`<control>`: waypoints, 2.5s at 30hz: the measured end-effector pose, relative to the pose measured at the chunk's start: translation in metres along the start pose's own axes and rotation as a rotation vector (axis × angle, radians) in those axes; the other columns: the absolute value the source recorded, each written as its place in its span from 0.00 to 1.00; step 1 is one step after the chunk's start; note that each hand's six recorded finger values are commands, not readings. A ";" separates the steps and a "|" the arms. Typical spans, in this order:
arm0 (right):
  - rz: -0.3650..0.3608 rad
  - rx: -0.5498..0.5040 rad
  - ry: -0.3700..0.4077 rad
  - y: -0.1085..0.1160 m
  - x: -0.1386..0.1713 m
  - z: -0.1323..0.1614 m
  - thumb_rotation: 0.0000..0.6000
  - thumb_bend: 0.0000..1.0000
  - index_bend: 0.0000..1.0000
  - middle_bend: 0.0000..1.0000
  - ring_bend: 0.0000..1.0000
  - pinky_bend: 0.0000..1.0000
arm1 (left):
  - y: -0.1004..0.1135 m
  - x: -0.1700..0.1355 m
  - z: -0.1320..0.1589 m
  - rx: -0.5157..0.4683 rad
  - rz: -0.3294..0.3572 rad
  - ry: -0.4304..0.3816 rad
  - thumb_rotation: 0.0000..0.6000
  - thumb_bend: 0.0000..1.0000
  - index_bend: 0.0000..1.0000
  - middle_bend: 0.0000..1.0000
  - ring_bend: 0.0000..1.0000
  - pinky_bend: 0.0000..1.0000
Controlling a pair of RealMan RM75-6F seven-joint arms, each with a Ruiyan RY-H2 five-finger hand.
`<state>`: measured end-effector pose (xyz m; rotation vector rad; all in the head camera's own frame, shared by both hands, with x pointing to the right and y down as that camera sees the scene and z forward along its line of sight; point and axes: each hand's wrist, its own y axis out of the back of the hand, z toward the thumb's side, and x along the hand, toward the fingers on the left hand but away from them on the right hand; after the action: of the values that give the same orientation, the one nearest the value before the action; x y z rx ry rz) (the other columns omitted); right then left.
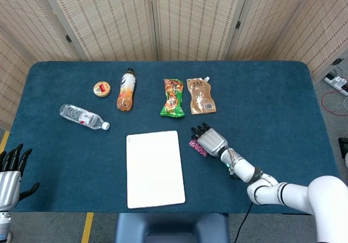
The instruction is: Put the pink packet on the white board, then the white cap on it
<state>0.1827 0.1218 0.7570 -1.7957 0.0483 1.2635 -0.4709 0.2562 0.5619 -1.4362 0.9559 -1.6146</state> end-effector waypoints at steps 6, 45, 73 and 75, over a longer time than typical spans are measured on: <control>-0.021 -0.004 0.003 0.006 0.003 0.000 1.00 0.33 0.25 0.01 0.00 0.00 | 0.000 0.000 0.000 0.002 -0.002 -0.001 1.00 0.23 0.13 0.03 0.10 0.00; -0.159 0.050 0.231 0.068 0.004 0.100 1.00 0.33 0.00 0.00 0.00 0.00 | 0.005 -0.001 -0.001 -0.003 0.007 -0.010 1.00 0.23 0.13 0.03 0.10 0.00; -0.092 -0.083 -0.063 -0.063 0.148 -0.022 1.00 0.33 0.27 0.06 0.00 0.00 | 0.009 0.004 0.019 -0.022 0.030 -0.078 1.00 0.23 0.13 0.03 0.10 0.00; -0.084 -0.096 -0.068 -0.068 0.146 -0.024 1.00 0.33 0.28 0.07 0.00 0.00 | 0.008 0.004 0.018 -0.021 0.029 -0.076 1.00 0.23 0.13 0.03 0.10 0.00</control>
<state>0.3035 0.2095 0.6907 -1.8150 -0.1272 1.2843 -0.4524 0.2482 0.5575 -1.4806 0.9488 -1.5224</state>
